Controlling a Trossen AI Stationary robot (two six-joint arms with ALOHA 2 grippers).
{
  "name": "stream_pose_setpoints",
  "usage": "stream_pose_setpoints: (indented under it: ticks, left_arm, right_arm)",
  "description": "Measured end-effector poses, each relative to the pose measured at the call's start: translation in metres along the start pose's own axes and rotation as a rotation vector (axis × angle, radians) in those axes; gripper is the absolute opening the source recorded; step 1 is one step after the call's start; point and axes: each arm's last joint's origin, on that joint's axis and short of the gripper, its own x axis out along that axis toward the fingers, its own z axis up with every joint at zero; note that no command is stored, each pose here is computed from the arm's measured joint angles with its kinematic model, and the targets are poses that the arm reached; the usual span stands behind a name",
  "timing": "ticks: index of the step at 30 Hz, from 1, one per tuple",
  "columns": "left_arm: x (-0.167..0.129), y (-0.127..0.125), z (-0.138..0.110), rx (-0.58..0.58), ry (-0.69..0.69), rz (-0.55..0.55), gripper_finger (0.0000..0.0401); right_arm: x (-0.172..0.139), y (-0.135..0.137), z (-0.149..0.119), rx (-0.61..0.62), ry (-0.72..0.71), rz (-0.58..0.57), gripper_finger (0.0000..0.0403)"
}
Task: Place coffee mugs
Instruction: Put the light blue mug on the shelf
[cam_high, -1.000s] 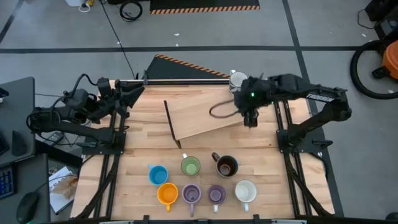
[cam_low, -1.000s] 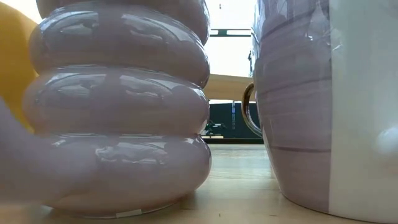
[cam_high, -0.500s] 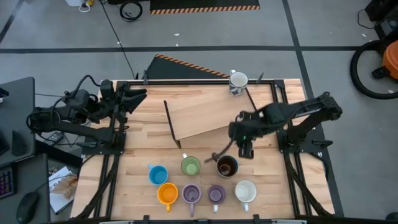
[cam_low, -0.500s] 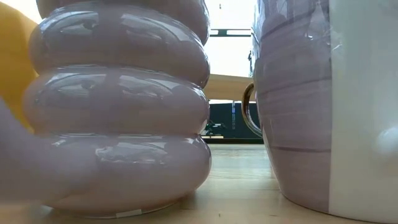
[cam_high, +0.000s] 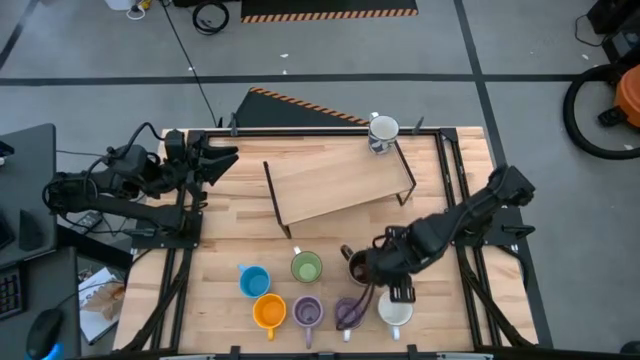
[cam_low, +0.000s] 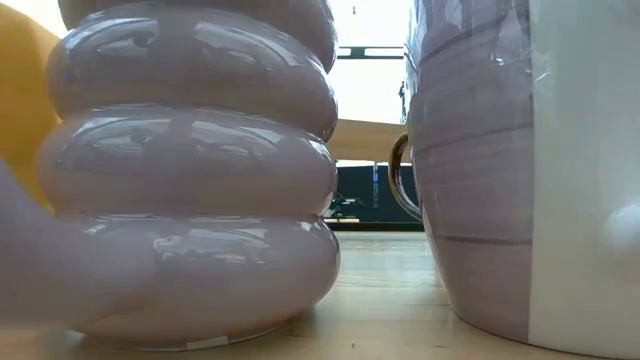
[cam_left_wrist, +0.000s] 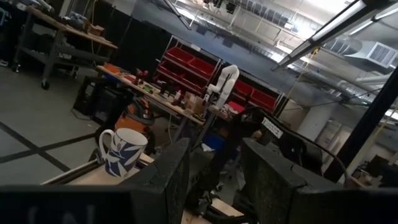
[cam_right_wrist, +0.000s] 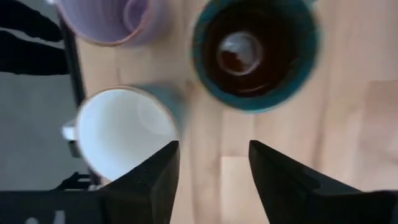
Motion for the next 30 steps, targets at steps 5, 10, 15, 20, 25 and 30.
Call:
stream_pose_setpoints:
  ticks: [5,10,15,20,25,30]
  left_arm:
    - [0.0,0.0,0.0,-0.001,0.0,-0.001,0.0151]
    - [0.0,0.0,0.0,-0.001,0.001,-0.001,0.0151]
    - [0.0,0.0,-0.001,0.003,0.011,0.004,0.0151]
    - [0.0,0.0,-0.001,0.002,0.015,-0.002,0.0151]
    - [0.0,0.0,-0.002,0.003,0.018,-0.006,0.0151]
    - [0.0,0.0,-0.001,0.003,0.018,-0.005,0.0151]
  right_arm:
    - [0.015,0.017,-0.001,0.013,0.034,0.014,0.0228]
    - [0.036,0.032,-0.002,0.007,0.075,-0.038,0.0235]
    - [0.052,0.039,-0.004,0.002,0.08,-0.052,0.0223]
    - [0.063,0.032,-0.012,0.053,0.038,-0.028,0.0204]
    - [0.078,0.027,-0.017,0.027,0.032,-0.034,0.0187]
    - [0.095,0.024,-0.02,0.028,0.012,-0.03,0.0163]
